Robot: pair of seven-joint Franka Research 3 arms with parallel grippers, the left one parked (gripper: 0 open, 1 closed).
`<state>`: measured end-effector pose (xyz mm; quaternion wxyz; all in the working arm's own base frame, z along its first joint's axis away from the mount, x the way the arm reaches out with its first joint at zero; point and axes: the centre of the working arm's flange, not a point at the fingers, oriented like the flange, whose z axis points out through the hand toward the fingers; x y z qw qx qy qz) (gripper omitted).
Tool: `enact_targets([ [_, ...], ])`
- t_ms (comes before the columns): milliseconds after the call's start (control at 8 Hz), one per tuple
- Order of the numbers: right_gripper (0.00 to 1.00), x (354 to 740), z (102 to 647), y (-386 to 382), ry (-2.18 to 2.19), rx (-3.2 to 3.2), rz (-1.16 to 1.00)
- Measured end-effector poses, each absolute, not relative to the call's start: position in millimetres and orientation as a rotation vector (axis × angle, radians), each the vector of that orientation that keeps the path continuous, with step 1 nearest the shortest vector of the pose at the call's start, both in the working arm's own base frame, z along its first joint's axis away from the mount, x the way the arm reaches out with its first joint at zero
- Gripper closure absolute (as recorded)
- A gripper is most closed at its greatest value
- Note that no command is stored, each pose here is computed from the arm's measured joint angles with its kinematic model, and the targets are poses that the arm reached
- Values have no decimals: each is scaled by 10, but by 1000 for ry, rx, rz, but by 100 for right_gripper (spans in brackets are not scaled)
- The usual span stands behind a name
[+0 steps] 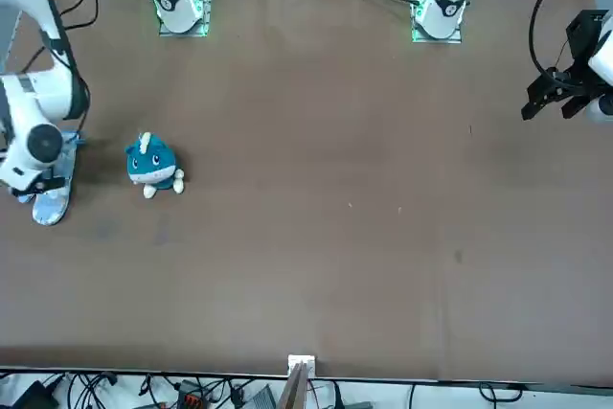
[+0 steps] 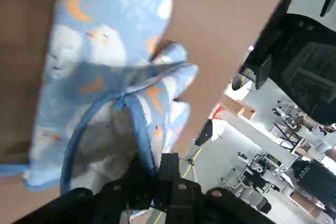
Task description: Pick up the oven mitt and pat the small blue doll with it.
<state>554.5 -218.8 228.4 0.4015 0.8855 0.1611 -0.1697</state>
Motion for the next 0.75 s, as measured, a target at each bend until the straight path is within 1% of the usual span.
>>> enact_targets([
  [250, 96, 5559, 2145, -2077, 432, 2241, -438],
  [500, 84, 5574, 2068, -1988, 456, 2240, -443],
  [750, 50, 5588, 2007, -1920, 476, 2244, -442],
])
